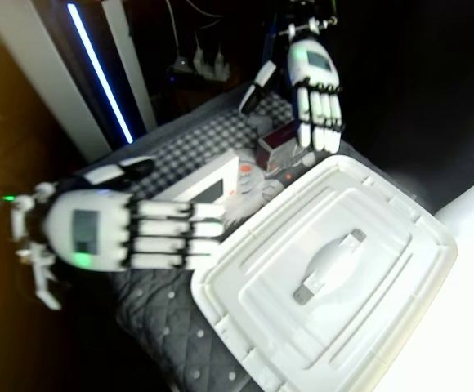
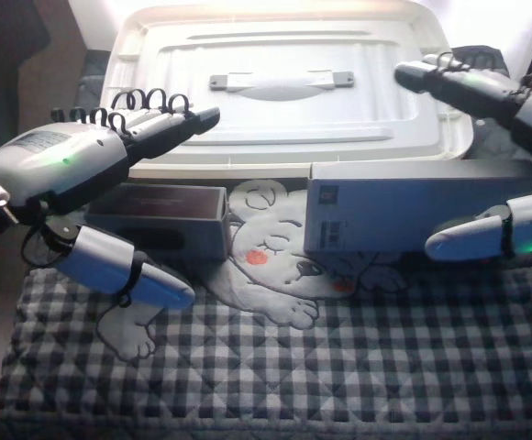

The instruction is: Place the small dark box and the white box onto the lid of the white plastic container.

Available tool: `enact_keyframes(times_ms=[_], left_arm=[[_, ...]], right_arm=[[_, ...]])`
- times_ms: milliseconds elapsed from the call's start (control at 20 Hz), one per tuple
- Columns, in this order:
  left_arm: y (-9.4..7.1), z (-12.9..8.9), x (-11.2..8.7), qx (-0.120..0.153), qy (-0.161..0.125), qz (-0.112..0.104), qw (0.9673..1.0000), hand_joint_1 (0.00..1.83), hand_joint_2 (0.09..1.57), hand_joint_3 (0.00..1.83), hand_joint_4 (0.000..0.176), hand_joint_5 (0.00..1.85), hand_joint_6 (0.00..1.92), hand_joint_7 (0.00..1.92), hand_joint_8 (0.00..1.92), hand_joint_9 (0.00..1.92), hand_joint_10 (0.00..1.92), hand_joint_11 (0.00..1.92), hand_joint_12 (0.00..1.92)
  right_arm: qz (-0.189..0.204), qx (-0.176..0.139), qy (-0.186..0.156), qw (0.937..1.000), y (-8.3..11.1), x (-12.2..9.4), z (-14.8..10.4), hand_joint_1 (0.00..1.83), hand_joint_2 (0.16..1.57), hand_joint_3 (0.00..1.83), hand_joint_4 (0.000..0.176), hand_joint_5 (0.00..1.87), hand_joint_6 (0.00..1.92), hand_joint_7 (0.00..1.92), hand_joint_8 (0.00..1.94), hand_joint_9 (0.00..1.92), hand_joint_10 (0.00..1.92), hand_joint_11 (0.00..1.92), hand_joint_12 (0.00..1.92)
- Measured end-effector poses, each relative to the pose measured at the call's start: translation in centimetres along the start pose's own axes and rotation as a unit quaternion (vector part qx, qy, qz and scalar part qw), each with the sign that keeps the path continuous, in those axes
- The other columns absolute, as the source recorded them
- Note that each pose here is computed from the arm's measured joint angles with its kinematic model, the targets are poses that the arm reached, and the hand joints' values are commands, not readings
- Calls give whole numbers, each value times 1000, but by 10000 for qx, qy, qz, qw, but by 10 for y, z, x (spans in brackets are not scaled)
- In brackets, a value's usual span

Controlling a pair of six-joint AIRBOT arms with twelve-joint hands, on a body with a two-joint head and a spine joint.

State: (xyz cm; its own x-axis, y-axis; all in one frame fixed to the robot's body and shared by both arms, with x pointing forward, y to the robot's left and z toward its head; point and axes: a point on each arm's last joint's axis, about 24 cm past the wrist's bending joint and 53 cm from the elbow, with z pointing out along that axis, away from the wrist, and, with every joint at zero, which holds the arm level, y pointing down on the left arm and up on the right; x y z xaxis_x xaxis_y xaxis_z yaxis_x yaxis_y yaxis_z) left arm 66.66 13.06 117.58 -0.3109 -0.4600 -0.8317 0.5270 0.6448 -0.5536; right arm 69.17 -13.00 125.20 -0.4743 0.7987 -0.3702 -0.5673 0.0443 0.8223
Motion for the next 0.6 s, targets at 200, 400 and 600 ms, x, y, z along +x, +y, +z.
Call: enact_keyframes(times_ms=[200, 400, 600], left_arm=[[17, 8, 15, -266, 186, -129, 9994, 925, 816, 4, 0, 319, 12, 536, 27, 587, 64, 277, 915], [16, 10, 6, -190, 11, -133, 9997, 1421, 1009, 3, 0, 1004, 506, 1197, 542, 1217, 851, 908, 1267], [19, 10, 6, -219, -90, -267, 9994, 1399, 1057, 2, 0, 985, 729, 1094, 796, 1120, 1072, 919, 1402]], right_arm=[[-5, 97, 66, 9999, -6, 5, 1, 799, 689, 4, 0, 441, 16, 411, 9, 318, 22, 1, 744], [12, 146, 100, 9998, -9, 7, 1, 1287, 958, 1, 0, 1213, 321, 1439, 83, 1362, 257, 797, 1357], [28, 115, 116, 9999, -7, 8, 1, 1312, 990, 2, 0, 1376, 37, 1329, 620, 1260, 1049, 1066, 1612]])
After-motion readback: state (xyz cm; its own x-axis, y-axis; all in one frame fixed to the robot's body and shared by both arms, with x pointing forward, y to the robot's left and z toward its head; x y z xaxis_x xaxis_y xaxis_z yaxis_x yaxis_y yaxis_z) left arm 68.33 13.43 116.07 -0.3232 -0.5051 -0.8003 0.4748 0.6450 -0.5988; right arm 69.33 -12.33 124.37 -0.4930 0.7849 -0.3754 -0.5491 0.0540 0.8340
